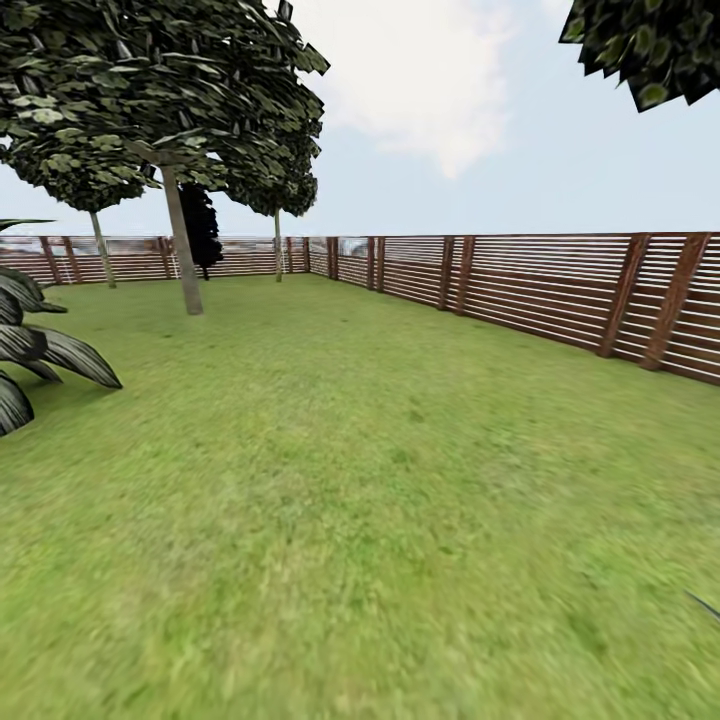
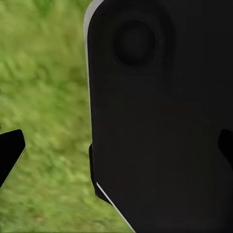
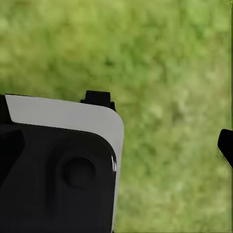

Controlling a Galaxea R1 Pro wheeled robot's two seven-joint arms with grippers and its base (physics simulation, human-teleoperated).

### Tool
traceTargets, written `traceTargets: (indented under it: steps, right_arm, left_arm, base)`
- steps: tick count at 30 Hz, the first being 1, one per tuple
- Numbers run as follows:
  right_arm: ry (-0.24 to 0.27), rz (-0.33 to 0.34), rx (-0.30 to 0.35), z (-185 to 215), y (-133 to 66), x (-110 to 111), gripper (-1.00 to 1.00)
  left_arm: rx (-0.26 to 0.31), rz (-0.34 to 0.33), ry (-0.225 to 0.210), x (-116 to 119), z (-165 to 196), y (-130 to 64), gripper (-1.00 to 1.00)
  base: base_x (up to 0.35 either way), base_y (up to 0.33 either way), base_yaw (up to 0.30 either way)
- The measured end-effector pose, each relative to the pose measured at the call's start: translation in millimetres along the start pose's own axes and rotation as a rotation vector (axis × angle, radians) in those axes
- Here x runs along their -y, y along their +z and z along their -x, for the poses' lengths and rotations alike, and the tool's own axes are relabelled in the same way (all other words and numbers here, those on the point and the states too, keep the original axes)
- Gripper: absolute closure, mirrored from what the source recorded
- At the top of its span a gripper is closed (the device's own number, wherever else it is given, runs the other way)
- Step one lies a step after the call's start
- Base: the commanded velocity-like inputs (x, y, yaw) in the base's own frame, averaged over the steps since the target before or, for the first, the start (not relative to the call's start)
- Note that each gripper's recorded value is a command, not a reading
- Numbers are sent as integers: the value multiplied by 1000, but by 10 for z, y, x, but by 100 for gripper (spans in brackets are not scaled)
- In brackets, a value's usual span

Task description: Take the three Easter eggs out of the wicker basket on the lawn in the garden, then place them on the lawn next to a single tree (choose any tree) so that all three eggs are next to the same tree and none are left in the basket.

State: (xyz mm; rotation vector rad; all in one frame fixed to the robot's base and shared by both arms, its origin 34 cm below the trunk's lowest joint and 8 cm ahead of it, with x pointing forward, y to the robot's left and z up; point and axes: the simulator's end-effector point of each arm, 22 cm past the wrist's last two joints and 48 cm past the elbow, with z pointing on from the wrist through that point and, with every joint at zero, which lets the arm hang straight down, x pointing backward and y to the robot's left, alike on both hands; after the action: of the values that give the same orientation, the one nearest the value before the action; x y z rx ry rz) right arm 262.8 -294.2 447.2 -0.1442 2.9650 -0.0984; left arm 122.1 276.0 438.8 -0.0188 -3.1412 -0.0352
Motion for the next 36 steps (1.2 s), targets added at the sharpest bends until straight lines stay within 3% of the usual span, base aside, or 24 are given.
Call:
traceTargets:
  steps: [36]
  right_arm:
    - [4, 0, 1, 2, 0, 9, -100]
  left_arm:
    - [0, 0, 0, 0, -1, 0, -100]
  base:
    - [337, 0, 0]
